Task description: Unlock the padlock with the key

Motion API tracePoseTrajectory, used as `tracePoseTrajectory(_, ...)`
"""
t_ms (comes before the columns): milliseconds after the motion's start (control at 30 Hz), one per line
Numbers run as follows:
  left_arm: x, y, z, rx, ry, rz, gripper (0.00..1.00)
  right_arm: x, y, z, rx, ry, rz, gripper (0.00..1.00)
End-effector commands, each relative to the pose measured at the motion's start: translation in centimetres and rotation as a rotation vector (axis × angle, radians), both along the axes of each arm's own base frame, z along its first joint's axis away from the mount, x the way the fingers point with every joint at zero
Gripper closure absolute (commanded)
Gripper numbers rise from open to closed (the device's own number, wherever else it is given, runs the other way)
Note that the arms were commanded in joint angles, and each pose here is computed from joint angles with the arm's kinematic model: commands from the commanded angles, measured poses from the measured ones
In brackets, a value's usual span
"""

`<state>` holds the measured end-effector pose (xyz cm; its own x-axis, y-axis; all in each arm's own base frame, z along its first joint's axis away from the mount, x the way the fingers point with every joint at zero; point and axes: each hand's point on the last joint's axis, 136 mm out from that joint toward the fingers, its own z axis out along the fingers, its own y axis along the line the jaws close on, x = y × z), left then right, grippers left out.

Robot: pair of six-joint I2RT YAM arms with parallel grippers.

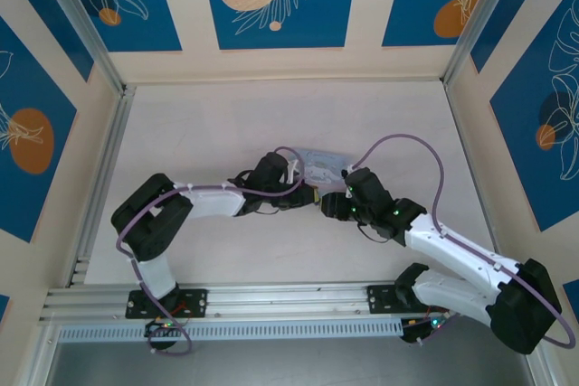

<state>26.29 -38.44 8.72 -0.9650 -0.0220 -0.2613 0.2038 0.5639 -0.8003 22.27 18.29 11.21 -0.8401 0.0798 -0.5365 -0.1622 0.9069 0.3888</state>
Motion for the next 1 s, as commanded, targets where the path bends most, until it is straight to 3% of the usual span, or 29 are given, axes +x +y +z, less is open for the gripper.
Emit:
tracePoseTrajectory(0, 0.8, -1.1, 1.9, -0.063, 0.021, -0.004, 1.00, 0.7, -0.5, 0.1, -0.121, -0.060, 0.023, 0.48)
tracePoseTrajectory(300, 0.7, -1.8, 2.5, -0.092, 0.066, -0.018, 1.00, 1.2, 0.7, -1.5, -0.252, -0.073, 0.088, 0.44)
tracePoseTrajectory(567, 0.6, -2.0, 2.7, -0.098, 0.075, -0.025, 1.00, 2.2, 1.4, -2.1, -0.319, -0.075, 0.116, 0.53)
tracePoseTrajectory(967, 0.7, -2.3, 2.9, -0.110, 0.080, -0.028, 1.00, 3.3, 1.4, -2.9, -0.409, -0.072, 0.119, 0.58)
